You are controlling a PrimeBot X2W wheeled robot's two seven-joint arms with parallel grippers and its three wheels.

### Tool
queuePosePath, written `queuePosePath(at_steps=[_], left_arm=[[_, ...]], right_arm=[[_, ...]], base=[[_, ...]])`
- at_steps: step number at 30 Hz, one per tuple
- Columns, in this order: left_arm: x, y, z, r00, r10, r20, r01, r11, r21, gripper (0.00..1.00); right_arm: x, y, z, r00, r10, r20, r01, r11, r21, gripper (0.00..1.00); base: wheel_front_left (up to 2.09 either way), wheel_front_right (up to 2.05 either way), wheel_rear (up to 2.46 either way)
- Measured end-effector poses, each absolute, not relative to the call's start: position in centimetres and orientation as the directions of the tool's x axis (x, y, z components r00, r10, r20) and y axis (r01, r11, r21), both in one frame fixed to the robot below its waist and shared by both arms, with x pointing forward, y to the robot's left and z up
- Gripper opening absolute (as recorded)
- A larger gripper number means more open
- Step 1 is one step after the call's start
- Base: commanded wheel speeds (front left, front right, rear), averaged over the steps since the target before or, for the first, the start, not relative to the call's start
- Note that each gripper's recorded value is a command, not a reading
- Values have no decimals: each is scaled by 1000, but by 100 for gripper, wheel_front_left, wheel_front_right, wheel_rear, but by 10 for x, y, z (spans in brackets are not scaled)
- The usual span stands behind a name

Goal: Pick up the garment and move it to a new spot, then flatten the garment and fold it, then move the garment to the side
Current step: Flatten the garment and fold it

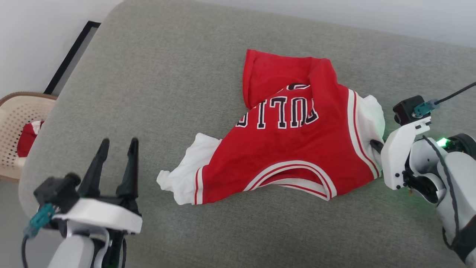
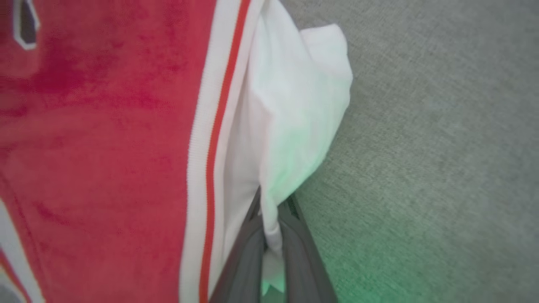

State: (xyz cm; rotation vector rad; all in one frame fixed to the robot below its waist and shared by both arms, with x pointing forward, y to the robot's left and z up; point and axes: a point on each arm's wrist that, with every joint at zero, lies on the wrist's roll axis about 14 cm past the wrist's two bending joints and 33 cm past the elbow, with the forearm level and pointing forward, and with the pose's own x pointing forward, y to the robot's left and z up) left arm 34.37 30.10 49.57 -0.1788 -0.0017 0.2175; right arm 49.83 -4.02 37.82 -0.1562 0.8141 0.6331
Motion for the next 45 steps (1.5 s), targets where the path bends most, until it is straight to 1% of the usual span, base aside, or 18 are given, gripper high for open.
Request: queuePosePath(at_steps=[3,12,19,20,22,23,24,25,26,27,34,37,39,44,45], left_arm=[[338,301,494,974,228,-8,-225,954,-196,100],[329,299,493,970,241,12,-232,946,-226,100],[333,289,496,978,205,28,-193,953,-232,100],[336,285,496,982,185,29,-174,957,-231,100],[338,277,494,987,160,23,-149,959,-239,100],[339,275,493,988,151,19,-142,960,-242,100],[340,273,492,990,140,15,-131,960,-247,100],[340,273,492,990,140,15,-131,960,-247,100],[340,271,489,992,128,6,-123,961,-247,100],[340,268,486,993,114,-4,-112,964,-242,100],[351,249,473,995,-4,-95,-20,968,-249,100],[356,241,461,981,-64,-181,15,967,-255,100],[359,234,453,965,-104,-240,33,959,-282,100],[362,225,431,899,-181,-399,73,960,-271,100],[363,223,427,884,-190,-428,66,955,-288,100]], right_arm=[[498,-47,388,527,471,-707,-576,810,110,0],[488,-92,427,583,447,-678,-521,846,110,0],[459,-144,442,618,370,-694,-426,899,100,0],[447,-155,437,618,348,-705,-390,914,110,0],[435,-162,430,617,328,-715,-358,926,117,0],[431,-161,427,615,331,-715,-342,930,136,10],[428,-161,424,620,330,-712,-328,933,147,29],[428,-161,424,620,330,-712,-328,933,147,57],[425,-161,420,625,323,-710,-314,937,150,98],[422,-160,417,622,322,-714,-305,939,158,100],[419,-160,421,677,311,-666,-257,949,182,100],[422,-165,438,728,305,-614,-248,952,179,100],[426,-167,452,767,302,-566,-244,953,178,100],[431,-180,490,870,266,-415,-216,963,163,100],[432,-181,497,887,259,-381,-210,964,165,100]], base=[[0,0,0],[0,0,0],[0,0,0],[0,0,0],[0,0,0],[0,0,0],[0,0,0],[0,0,0],[0,0,0],[0,0,0],[0,0,0],[0,0,0],[0,0,0],[0,0,0],[0,0,0]])
